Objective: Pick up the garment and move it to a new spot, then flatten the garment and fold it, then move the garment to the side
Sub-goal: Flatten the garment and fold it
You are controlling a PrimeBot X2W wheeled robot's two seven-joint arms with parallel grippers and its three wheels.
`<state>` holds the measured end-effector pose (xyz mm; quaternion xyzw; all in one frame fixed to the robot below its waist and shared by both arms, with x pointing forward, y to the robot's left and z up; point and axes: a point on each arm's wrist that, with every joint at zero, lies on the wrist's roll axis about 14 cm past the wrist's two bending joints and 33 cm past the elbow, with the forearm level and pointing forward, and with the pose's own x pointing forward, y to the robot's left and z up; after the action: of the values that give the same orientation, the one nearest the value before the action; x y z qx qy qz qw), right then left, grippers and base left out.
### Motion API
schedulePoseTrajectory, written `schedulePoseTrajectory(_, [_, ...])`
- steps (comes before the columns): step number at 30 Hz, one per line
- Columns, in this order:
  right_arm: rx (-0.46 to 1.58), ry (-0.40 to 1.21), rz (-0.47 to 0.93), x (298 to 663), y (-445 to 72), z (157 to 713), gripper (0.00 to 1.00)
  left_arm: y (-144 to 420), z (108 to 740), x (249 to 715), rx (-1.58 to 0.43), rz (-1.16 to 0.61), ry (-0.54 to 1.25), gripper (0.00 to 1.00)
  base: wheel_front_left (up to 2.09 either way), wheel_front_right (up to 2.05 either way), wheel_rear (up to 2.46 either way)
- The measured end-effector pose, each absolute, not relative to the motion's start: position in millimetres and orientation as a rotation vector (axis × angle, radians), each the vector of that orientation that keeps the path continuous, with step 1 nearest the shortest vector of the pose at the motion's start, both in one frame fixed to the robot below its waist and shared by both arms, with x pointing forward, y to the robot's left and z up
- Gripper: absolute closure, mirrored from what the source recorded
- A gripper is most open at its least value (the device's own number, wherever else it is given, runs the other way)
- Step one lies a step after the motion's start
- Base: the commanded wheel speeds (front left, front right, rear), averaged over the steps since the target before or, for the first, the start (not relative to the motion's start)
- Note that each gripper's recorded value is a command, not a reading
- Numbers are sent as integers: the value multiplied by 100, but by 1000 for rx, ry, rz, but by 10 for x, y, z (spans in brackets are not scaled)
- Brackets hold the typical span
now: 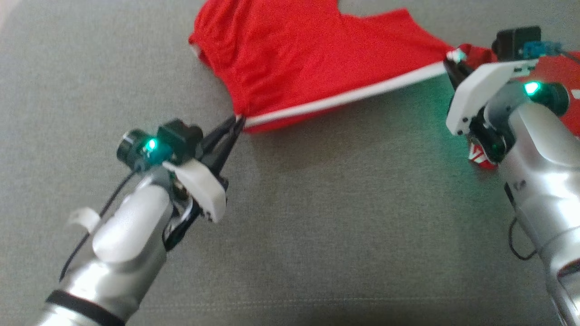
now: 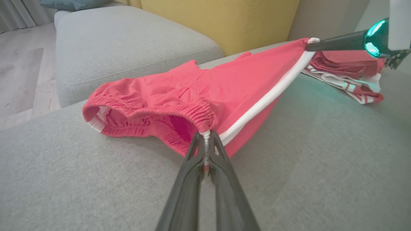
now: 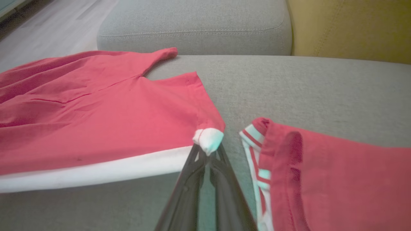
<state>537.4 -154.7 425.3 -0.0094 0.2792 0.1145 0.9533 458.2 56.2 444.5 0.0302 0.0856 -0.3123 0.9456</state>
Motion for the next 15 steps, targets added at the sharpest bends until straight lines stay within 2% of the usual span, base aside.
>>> schedulePoseTrajectory(15, [-62, 730, 294, 4456, -1817, 4238, 100, 456, 4483, 3761, 53, -703, 179, 100, 0, 0, 0])
